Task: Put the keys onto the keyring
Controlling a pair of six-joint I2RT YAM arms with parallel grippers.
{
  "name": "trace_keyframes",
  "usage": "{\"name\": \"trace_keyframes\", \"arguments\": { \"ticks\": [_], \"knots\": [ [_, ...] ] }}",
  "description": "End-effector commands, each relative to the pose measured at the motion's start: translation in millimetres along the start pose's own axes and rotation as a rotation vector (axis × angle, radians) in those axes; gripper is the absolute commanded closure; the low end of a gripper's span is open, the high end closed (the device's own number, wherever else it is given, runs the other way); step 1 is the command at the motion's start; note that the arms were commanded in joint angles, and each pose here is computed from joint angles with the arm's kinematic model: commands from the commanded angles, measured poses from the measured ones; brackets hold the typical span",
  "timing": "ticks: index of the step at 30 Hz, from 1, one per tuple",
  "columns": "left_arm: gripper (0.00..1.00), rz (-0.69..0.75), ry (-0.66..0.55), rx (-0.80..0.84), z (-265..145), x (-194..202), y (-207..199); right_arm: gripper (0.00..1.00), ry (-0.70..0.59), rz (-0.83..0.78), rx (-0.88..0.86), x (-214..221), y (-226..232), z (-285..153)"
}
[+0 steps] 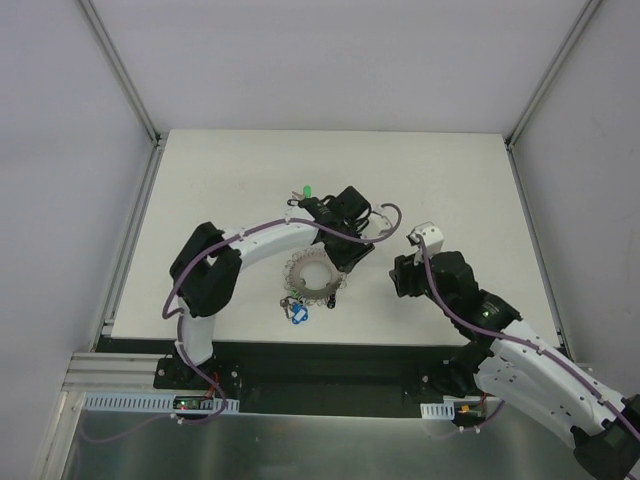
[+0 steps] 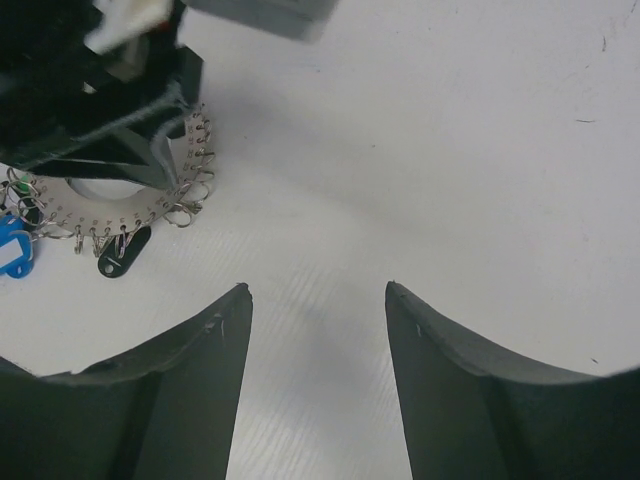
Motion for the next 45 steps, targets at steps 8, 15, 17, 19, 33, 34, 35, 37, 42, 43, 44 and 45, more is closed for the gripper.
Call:
{"name": "trace_keyframes", "arguments": {
  "ticks": [8, 15, 17, 19, 33, 34, 35, 37, 42, 43, 44, 45],
  "knots": [
    [0.37, -0.262, -0.313, -0.212, -108.6, 8.0, 32.2, 0.41, 0.016, -0.006, -0.114, -21.2, 23.3, 13.1],
    [0.24, -0.557, -0.414, -0.307, -124.6, 53.3, 70.4, 0.41, 0.055, 0.005, -0.149, -27.7, 35.2, 32.7],
    [0.24, -0.588, -0.446, -0.346, -132.1, 56.7, 79.3, 0.41, 0.080, 0.000, -0.149, -27.1, 36.9, 40.1],
    [0.26, -0.615, -0.463, -0.407, -132.2, 57.0, 93.5, 0.41, 0.098, 0.003, -0.156, -25.8, 39.8, 46.2],
    [0.62, -0.729, -0.408, -0.642, -74.6, 13.1, 194.2, 0.41, 0.111, 0.034, -0.151, -14.9, 36.3, 44.9],
    [0.62, -0.743, -0.387, -0.650, -63.5, 15.8, 199.5, 0.41, 0.113, 0.037, -0.148, -14.0, 35.3, 45.3],
    [0.62, -0.754, -0.403, -0.664, -64.7, 9.4, 205.1, 0.41, 0.116, 0.037, -0.148, -12.7, 35.1, 45.4],
    [0.62, -0.766, -0.385, -0.667, -50.8, 9.5, 212.2, 0.42, 0.118, 0.039, -0.145, -11.5, 33.8, 45.7],
    [0.61, -0.788, -0.395, -0.679, -36.2, -2.6, 223.2, 0.41, 0.118, 0.042, -0.142, -10.7, 32.4, 45.0],
    [0.61, -0.791, -0.380, -0.688, -28.7, 0.2, 225.8, 0.41, 0.119, 0.042, -0.141, -10.1, 31.9, 45.1],
    [0.60, -0.794, -0.387, -0.696, -29.3, -2.7, 228.6, 0.42, 0.118, 0.039, -0.141, -10.4, 31.7, 44.6],
    [0.60, -0.796, -0.381, -0.703, -27.0, -2.0, 230.6, 0.42, 0.117, 0.042, -0.138, -10.2, 30.8, 44.6]
  ]
}}
Point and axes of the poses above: each gripper's point midway between its finger pads, its own z axis out along the fingers, its own y axis along the line the jaws close on, x = y × z, the point moved 3 cm from there along -z, back along the fingers, and after that the axes turned 2 degrees about z, right-handed, at the moved point
